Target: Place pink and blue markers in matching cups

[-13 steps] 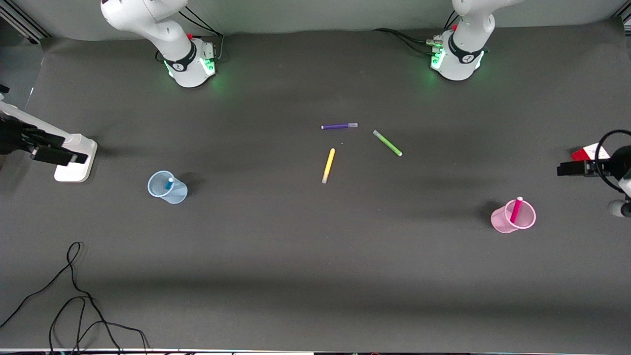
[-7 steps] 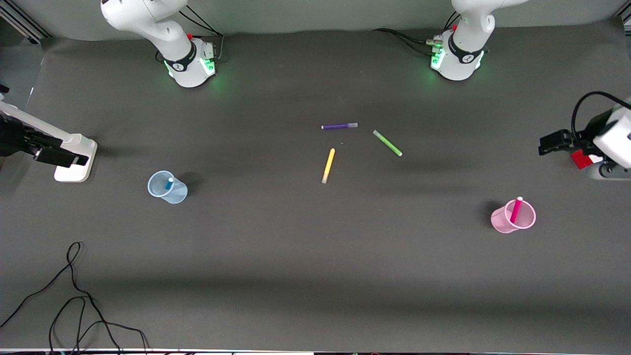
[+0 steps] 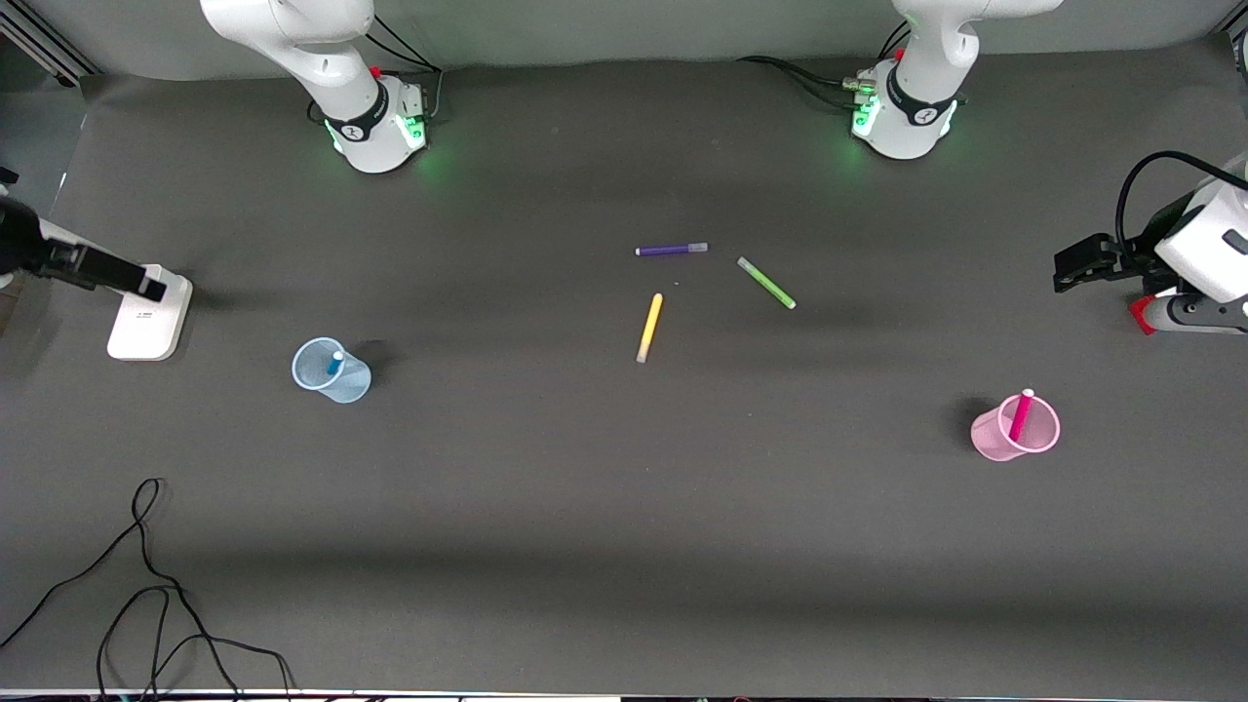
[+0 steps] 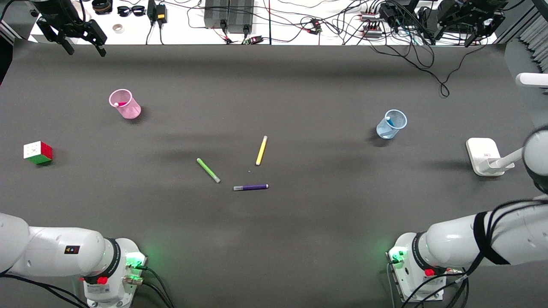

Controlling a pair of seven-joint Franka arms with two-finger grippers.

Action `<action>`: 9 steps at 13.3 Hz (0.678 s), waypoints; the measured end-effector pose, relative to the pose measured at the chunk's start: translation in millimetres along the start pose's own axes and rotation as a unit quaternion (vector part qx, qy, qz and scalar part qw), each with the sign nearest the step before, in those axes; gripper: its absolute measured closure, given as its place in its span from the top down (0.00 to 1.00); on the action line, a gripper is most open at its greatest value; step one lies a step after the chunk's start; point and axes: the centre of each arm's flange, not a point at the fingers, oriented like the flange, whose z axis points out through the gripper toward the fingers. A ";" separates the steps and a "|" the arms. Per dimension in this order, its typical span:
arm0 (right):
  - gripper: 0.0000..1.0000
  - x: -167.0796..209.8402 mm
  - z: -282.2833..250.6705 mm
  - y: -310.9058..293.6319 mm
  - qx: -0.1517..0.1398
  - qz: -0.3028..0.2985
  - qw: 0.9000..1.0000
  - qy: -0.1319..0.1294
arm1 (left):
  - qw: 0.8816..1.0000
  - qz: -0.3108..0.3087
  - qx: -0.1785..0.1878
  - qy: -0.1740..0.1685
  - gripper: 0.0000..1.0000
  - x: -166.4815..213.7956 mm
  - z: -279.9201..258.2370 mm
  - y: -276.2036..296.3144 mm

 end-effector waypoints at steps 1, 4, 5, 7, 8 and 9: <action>1.00 -9.2 -1.5 -2.7 0.001 -0.007 1.000 0.007 | 1.000 0.001 0.000 0.000 1.00 0.0 0.0 1.1; 1.00 -16.5 0.7 -14.4 0.000 -0.024 1.000 0.010 | 1.000 0.006 0.000 0.000 1.00 0.2 -0.2 6.4; 1.00 -17.4 0.8 -20.0 0.000 -0.030 1.000 0.011 | 1.000 0.006 -0.001 0.000 1.00 0.2 -0.2 6.8; 1.00 -19.2 1.5 -29.4 0.001 -0.040 0.999 0.010 | 1.000 0.006 -0.001 0.000 1.00 0.1 -0.2 6.7; 1.00 -19.2 2.9 -31.8 -0.001 -0.043 0.999 0.009 | 1.000 0.006 -0.001 0.000 1.00 0.1 -0.2 6.6; 1.00 -18.3 5.1 -32.5 -0.011 -0.045 0.999 0.009 | 1.000 0.006 -0.001 0.000 1.00 0.1 -0.2 6.5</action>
